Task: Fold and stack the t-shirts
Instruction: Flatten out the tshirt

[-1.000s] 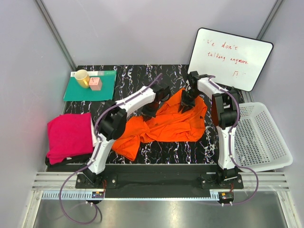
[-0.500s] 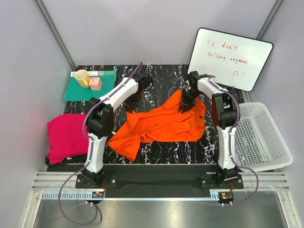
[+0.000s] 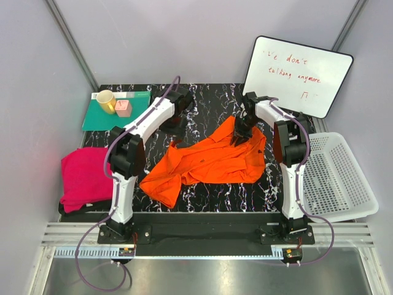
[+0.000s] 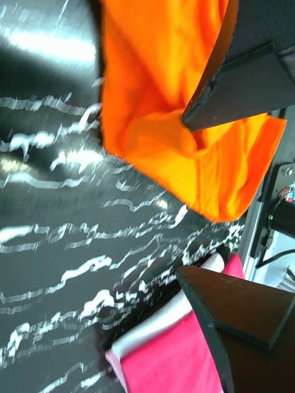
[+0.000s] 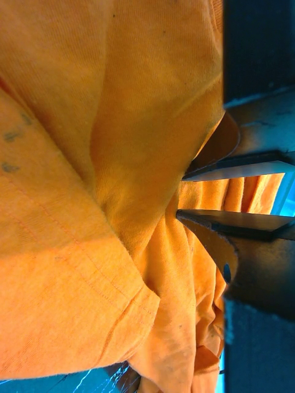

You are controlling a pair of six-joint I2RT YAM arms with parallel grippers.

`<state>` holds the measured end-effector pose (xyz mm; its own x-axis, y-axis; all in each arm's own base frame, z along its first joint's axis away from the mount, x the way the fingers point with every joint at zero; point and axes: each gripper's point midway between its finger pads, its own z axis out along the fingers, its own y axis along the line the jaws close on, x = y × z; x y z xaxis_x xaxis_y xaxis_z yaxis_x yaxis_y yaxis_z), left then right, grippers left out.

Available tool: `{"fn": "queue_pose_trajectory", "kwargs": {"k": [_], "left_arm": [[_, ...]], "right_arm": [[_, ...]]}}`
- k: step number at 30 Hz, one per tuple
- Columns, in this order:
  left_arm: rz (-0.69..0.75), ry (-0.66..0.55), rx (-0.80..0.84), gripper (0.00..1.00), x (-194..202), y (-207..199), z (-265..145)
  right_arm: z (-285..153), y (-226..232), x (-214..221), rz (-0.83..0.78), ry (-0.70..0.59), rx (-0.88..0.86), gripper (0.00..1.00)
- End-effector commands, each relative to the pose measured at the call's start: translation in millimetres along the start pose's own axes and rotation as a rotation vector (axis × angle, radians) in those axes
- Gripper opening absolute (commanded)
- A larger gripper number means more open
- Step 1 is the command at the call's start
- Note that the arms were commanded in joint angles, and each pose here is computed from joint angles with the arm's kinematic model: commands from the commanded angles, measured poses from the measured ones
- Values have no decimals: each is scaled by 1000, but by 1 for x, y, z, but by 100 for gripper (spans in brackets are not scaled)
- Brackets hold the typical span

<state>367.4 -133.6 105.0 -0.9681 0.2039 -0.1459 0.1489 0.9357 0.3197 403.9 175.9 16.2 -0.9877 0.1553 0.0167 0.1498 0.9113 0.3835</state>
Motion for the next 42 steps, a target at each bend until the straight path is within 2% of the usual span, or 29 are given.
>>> {"fn": "queue_pose_trajectory", "kwargs": {"k": [1,8,10,12,16,20,30,31,32,33,35,42], "left_arm": [[6,-102,116,97,1,-18,-45],[68,-126,146,95,21,-49,-64],[96,-121,160,89,28,-59,-65],[115,-104,167,80,36,-66,-60],[149,-49,196,72,52,-82,-44],[168,0,198,69,62,-93,-20],[210,41,252,65,51,-125,5],[215,59,241,54,52,-127,14],[216,64,230,36,52,-127,17],[214,72,217,23,52,-127,21],[206,81,165,0,53,-121,30],[140,49,46,0,43,-77,24]], "right_arm": [[-7,11,-3,-18,-19,-36,33],[-4,13,-7,-15,-18,-41,33],[-5,13,-7,-16,-19,-43,33],[-4,12,-6,-18,-17,-42,33],[-3,11,-5,-15,-11,-40,33],[-4,12,-5,-15,-14,-41,33],[-5,12,-4,-14,-13,-44,33],[-4,12,-4,-15,-13,-44,33],[-4,12,-4,-17,-10,-42,33],[-4,12,-4,-17,-10,-42,33],[-4,12,-4,-17,-10,-46,33],[-3,12,-3,-15,-7,-46,33]]}}
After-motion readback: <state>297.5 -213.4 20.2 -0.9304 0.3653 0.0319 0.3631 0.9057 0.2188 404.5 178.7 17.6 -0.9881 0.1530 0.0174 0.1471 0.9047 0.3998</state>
